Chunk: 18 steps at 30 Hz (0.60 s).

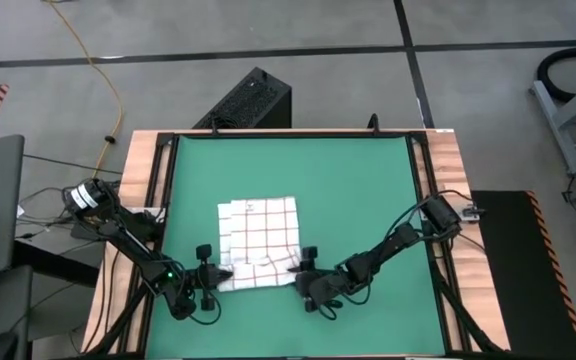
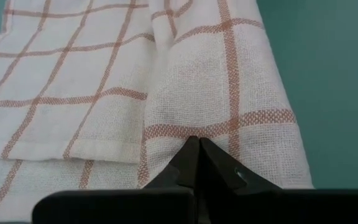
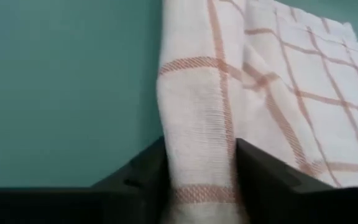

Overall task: Roll towel
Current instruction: Roll the white towel

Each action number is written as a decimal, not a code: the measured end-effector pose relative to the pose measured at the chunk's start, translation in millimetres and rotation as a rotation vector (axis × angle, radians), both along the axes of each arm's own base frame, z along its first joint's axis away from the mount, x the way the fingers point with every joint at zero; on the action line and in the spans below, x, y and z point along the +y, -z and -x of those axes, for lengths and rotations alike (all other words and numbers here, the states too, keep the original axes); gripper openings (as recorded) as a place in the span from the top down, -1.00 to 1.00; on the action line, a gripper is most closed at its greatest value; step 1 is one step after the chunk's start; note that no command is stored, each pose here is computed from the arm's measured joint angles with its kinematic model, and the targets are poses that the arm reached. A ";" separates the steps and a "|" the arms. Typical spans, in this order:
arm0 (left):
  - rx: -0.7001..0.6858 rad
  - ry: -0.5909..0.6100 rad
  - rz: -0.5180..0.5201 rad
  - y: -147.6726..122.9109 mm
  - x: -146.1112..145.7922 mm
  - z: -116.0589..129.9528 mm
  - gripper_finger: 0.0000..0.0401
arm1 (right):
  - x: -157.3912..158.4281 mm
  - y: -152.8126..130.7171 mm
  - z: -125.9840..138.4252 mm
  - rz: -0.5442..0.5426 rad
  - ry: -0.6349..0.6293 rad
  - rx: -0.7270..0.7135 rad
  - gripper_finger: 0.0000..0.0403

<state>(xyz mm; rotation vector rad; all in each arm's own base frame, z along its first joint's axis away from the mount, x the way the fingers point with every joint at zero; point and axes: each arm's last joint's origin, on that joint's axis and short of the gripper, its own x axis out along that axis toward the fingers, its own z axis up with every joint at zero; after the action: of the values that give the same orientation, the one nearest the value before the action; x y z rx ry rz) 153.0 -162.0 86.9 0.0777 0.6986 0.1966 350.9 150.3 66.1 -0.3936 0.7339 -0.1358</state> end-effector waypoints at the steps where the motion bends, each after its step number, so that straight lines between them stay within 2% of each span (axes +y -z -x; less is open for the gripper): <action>1: 0.000 0.000 0.000 0.0 0.0 0.0 1.00 | -0.2 0.6 0.5 0.007 0.007 0.000 0.14; 6: -0.006 0.001 0.014 -0.5 -0.9 -0.7 1.00 | -1.7 0.7 2.1 0.010 0.054 -0.009 0.69; 8: -0.009 0.003 0.023 -0.6 -1.5 -1.1 1.00 | -0.8 -1.1 2.5 0.005 0.054 -0.012 0.80; 13: -0.001 0.016 0.054 -2.1 -4.5 -2.9 1.00 | 4.6 -19.1 -2.5 -0.068 0.001 0.056 0.81; 18: 0.019 0.039 0.095 -4.4 -8.8 -5.1 1.00 | -3.4 -47.0 -12.9 -0.274 -0.025 0.187 0.81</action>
<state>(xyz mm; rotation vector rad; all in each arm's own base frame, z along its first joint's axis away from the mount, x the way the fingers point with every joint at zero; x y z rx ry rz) 158.1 -170.8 91.3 0.0025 0.7238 0.1256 363.8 146.9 113.2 -0.1547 0.9184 0.0262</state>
